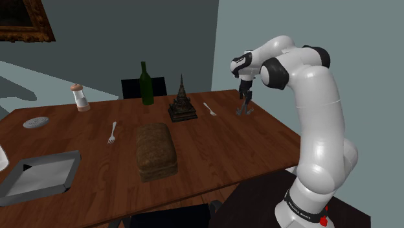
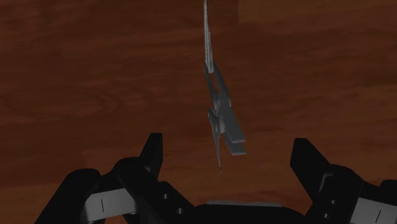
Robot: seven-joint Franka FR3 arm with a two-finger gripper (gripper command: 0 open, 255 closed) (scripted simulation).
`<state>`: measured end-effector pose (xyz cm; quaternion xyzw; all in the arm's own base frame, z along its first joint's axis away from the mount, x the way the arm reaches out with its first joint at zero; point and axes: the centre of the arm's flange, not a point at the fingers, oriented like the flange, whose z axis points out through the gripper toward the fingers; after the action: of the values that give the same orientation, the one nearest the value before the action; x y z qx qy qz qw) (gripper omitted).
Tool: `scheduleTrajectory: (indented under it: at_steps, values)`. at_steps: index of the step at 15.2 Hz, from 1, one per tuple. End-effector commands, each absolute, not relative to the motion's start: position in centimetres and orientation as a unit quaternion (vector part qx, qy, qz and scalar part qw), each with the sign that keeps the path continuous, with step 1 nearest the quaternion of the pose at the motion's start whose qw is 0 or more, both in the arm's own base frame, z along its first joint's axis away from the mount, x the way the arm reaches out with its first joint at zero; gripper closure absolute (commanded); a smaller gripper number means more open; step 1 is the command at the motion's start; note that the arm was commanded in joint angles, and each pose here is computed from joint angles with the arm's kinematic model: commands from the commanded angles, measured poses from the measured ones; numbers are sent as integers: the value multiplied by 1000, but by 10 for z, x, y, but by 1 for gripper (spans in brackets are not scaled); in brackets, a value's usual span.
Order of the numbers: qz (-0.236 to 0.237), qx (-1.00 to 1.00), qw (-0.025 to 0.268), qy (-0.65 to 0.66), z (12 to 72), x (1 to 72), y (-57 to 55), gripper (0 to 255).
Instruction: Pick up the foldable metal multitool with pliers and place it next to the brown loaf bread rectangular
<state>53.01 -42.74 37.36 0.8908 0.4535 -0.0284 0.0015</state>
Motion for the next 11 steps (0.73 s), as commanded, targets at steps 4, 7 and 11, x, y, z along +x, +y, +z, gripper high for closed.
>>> scheduleTrajectory:
  at_steps: [4, 7, 11]
  values:
    - [-28, 890, 2, 454, 349, 530, -428, 0]
    - [-28, 890, 2, 454, 349, 530, -428, 0]
    - [-28, 890, 2, 454, 349, 530, -428, 0]
